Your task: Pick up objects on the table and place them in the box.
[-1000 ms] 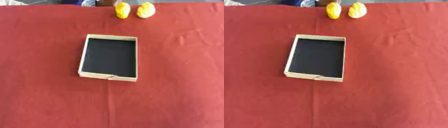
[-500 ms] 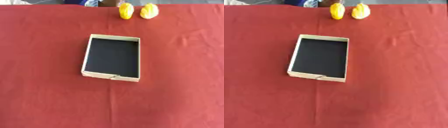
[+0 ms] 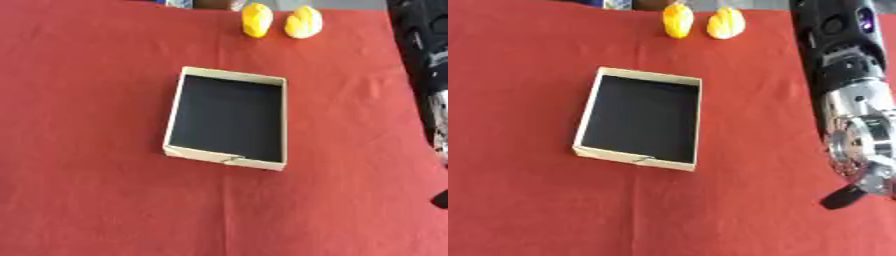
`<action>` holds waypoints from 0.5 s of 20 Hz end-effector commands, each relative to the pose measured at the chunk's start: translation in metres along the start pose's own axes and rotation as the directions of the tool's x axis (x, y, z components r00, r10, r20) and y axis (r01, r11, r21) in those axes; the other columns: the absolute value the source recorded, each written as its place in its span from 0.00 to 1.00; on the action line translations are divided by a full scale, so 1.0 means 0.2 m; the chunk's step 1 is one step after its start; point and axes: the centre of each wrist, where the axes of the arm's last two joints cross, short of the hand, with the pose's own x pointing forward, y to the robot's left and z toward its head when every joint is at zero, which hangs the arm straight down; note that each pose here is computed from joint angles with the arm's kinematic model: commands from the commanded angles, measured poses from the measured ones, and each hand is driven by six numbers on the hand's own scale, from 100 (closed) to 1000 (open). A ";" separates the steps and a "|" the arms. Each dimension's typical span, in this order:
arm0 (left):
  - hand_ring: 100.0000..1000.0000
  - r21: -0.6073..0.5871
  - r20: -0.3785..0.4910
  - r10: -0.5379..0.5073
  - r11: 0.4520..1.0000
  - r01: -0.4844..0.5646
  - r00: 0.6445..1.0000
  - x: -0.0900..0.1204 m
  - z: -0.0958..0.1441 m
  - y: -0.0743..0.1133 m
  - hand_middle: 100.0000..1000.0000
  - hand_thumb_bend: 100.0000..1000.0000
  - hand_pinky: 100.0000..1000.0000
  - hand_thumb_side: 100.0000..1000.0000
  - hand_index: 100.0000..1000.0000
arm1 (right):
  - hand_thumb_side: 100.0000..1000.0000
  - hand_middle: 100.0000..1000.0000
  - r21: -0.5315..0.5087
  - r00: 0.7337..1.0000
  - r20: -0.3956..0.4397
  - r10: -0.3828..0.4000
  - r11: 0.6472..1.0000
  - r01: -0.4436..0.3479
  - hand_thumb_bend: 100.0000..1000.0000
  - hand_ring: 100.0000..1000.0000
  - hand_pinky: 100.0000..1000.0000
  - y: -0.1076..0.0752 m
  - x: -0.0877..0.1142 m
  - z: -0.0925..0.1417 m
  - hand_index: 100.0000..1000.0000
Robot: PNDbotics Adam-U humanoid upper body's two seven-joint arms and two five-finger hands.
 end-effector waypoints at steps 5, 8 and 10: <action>0.82 -0.022 0.038 0.001 1.000 -0.001 0.999 0.03 -0.05 0.01 0.66 0.00 0.82 0.61 0.81 | 0.70 0.94 0.206 0.961 0.009 0.276 0.940 -0.271 0.00 1.00 0.94 0.08 -0.05 0.02 0.97; 0.82 -0.022 0.036 0.001 1.000 0.000 0.999 0.03 -0.05 0.01 0.66 0.00 0.82 0.61 0.81 | 0.69 0.95 0.288 0.932 0.028 0.361 0.890 -0.354 0.00 1.00 0.94 0.10 -0.08 0.03 0.98; 0.82 -0.025 0.035 0.001 1.000 0.000 0.999 0.03 -0.04 0.01 0.66 0.00 0.82 0.61 0.81 | 0.66 0.95 0.312 0.917 0.041 0.396 0.867 -0.388 0.00 1.00 0.93 0.09 -0.09 0.04 0.98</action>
